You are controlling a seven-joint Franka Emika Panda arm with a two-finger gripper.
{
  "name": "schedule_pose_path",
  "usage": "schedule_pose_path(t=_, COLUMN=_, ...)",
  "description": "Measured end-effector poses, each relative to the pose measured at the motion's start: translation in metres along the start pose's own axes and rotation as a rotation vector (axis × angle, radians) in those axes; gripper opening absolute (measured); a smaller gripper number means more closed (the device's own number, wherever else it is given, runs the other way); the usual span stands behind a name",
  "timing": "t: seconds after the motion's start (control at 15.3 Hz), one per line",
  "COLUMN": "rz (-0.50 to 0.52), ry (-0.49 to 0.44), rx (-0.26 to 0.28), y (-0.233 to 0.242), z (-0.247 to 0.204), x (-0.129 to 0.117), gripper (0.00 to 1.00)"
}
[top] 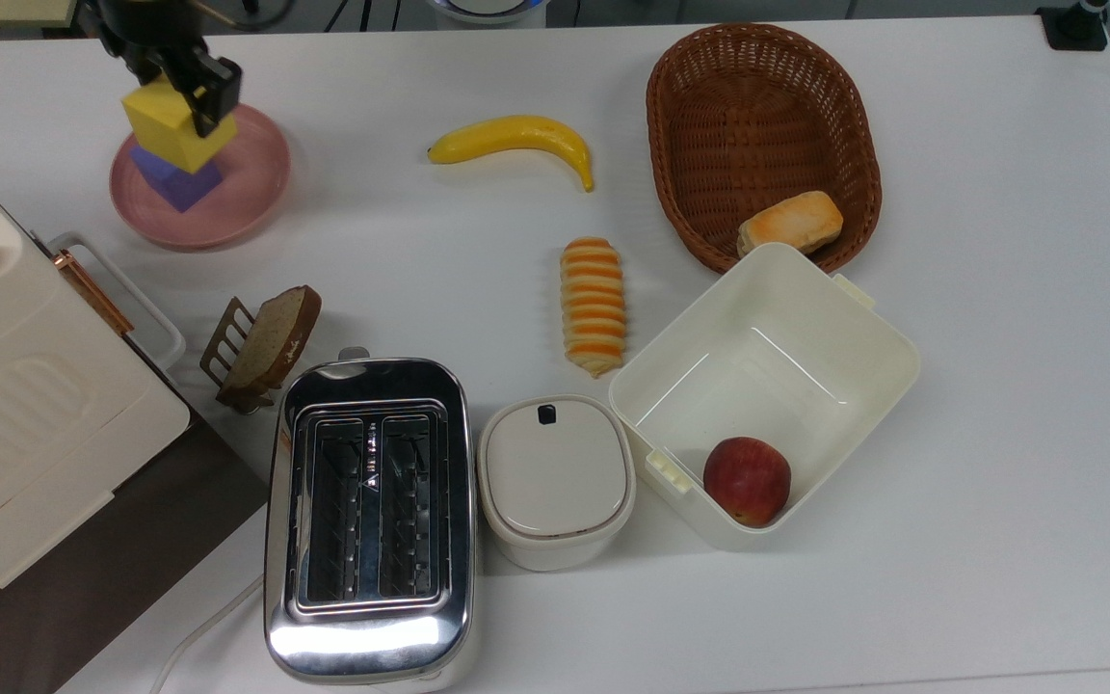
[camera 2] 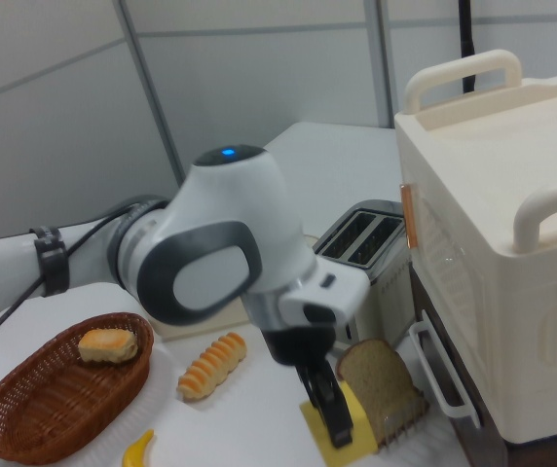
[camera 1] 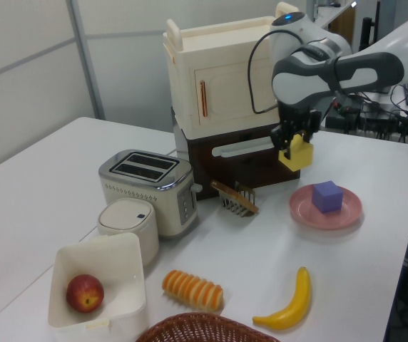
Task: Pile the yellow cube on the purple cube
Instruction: 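Lift the yellow cube and carry it above the purple cube, then lower the yellow cube onto the purple cube and open the gripper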
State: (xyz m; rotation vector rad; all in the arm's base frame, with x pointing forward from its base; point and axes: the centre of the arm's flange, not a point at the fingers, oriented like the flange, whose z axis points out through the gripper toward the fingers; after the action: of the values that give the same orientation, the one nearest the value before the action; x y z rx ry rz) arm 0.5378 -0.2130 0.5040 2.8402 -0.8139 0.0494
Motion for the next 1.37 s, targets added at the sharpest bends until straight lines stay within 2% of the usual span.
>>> schedule_pose_path(t=0.13, rz=0.037, ry=-0.06, rx=0.013, y=0.025, z=0.009, x=-0.001, gripper=0.58)
schedule_pose_path(t=0.26, rz=0.022, ry=-0.101, rx=0.044, y=0.05, z=0.016, x=-0.002, gripper=0.58)
schedule_pose_path(t=0.39, rz=0.012, ry=-0.111, rx=0.065, y=0.07, z=0.02, x=-0.001, gripper=0.58)
schedule_pose_path(t=0.65, rz=0.004, ry=-0.12, rx=0.066, y=0.093, z=0.027, x=0.0, gripper=0.58)
schedule_pose_path(t=0.98, rz=-0.005, ry=-0.14, rx=0.056, y=0.095, z=0.046, x=0.004, gripper=0.57)
schedule_pose_path(t=1.37, rz=-0.016, ry=-0.118, rx=0.035, y=0.083, z=0.088, x=0.02, gripper=0.57)
